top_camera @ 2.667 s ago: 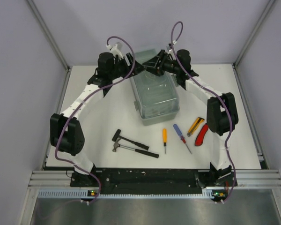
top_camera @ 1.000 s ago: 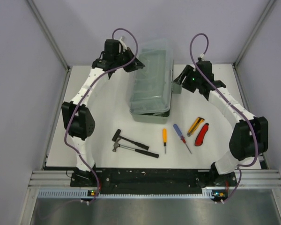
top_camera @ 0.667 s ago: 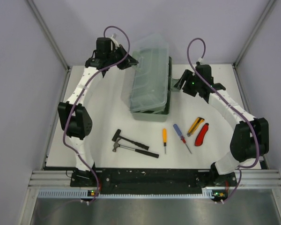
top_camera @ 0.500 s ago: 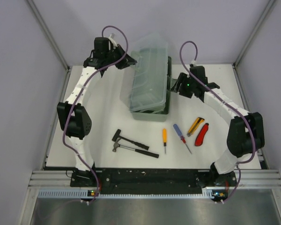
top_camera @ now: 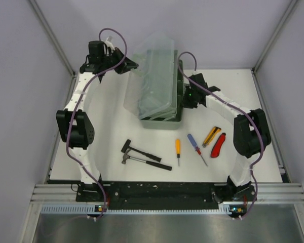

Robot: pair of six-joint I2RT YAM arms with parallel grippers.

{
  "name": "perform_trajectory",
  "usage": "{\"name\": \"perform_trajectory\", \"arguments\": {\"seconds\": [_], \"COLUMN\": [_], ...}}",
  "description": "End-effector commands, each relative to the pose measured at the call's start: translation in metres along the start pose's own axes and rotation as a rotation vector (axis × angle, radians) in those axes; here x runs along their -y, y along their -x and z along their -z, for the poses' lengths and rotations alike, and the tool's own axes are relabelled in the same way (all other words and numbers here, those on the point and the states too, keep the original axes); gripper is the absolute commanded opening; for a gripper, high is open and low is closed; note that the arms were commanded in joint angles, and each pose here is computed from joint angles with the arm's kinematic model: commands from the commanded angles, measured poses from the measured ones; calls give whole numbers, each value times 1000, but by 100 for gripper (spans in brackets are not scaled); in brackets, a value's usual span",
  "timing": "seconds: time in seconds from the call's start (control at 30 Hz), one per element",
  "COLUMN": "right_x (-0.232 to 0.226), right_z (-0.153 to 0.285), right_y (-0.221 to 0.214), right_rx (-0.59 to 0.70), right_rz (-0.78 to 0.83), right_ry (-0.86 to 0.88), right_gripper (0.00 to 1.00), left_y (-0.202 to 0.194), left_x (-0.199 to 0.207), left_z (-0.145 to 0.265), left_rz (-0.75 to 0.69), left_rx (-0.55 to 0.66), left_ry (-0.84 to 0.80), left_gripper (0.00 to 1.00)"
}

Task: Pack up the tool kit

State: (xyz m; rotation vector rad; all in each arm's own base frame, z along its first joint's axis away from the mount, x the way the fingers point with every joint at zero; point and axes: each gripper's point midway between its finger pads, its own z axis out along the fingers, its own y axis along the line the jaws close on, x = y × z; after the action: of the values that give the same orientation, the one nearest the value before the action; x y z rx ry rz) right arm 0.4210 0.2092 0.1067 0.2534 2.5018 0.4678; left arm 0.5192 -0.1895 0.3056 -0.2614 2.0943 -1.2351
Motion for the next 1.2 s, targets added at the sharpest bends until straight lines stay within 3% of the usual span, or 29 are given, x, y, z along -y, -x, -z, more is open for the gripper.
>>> {"name": "perform_trajectory", "arguments": {"seconds": [0.0,0.43,0.5,0.7,0.77,0.9,1.17], "right_x": [33,44,45,44,43,44,54], "right_z": [12,20,20,19,17,16,21], "right_y": [27,47,48,46,46,42,47], "right_rx": [88,143,146,136,130,118,133], "right_rz": [-81,-168,-178,-189,-192,-202,-214], "right_ry": [-134,-157,-160,-150,-142,-140,-153], "right_gripper": [8,6,8,8,8,7,7], "left_y": [73,63,61,46,44,36,28], "left_x": [58,-74,-89,-126,-134,-147,-187], "left_z": [77,91,87,72,70,65,60], "left_rz": [-260,-137,-136,-82,-63,-26,-20], "left_rx": [218,148,149,118,122,119,115], "left_ry": [-214,-128,-119,-98,-105,-109,14], "left_gripper": [0,1,8,51,58,62,60]}}
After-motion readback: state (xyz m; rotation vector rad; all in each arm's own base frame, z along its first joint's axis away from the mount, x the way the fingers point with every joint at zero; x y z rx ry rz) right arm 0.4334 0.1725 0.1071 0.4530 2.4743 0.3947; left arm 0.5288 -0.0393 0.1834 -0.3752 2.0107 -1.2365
